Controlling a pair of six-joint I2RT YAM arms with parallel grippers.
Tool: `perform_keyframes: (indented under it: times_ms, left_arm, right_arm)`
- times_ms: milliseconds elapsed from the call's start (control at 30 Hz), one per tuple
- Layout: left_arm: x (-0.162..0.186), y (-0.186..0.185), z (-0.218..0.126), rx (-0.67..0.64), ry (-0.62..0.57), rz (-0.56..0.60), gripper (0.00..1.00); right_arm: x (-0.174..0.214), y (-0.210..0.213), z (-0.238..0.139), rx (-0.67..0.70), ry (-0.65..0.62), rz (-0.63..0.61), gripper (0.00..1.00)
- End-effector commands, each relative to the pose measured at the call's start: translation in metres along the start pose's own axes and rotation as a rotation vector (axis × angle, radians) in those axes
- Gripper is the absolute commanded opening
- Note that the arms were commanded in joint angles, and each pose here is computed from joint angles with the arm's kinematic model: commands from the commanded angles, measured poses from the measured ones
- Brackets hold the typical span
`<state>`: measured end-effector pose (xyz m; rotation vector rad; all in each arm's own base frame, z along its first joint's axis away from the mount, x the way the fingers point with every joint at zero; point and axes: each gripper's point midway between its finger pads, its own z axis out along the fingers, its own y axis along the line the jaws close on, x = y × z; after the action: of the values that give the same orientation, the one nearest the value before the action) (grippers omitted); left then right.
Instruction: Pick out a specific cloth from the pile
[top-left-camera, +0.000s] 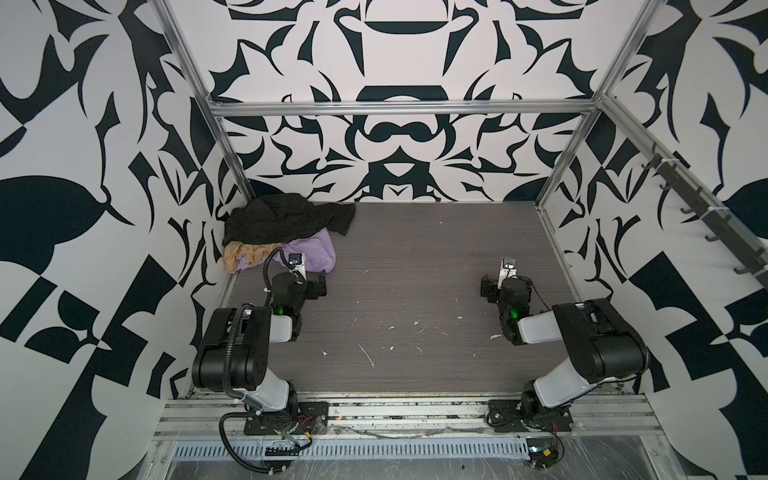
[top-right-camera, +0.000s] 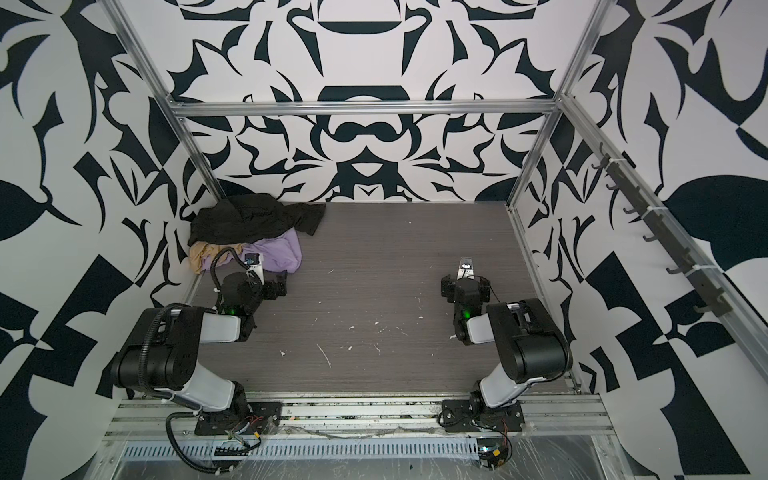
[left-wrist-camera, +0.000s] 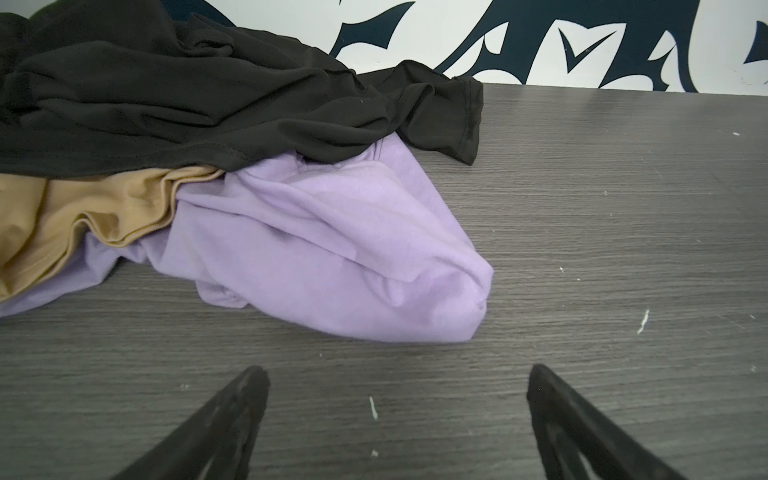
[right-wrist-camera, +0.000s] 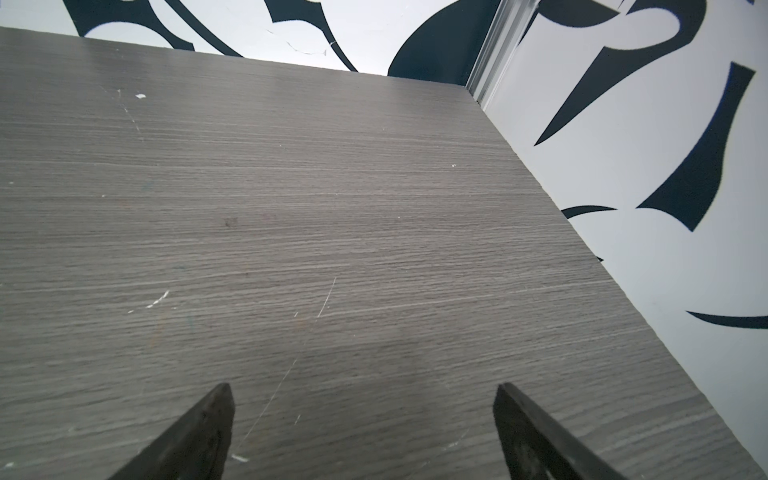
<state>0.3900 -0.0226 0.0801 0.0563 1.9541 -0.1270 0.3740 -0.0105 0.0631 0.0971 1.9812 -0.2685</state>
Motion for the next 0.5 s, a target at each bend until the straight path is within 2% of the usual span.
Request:
perform_keyframes:
  times_ms: [0,467]
  left_arm:
    - [-0.0067,-0.0022,0.0020,0.013,-0.016,0.010,1.00]
    - [-0.0072,-0.0022,0.0019,0.013,-0.019,0.009,1.00]
  right_arm:
    - [-0.0226,-0.0007,-0.0008,0.000,-0.065,0.035,0.99]
    - [-0.0223,-0.0006,-0.0005,0.000,-0.062,0.033,1.00]
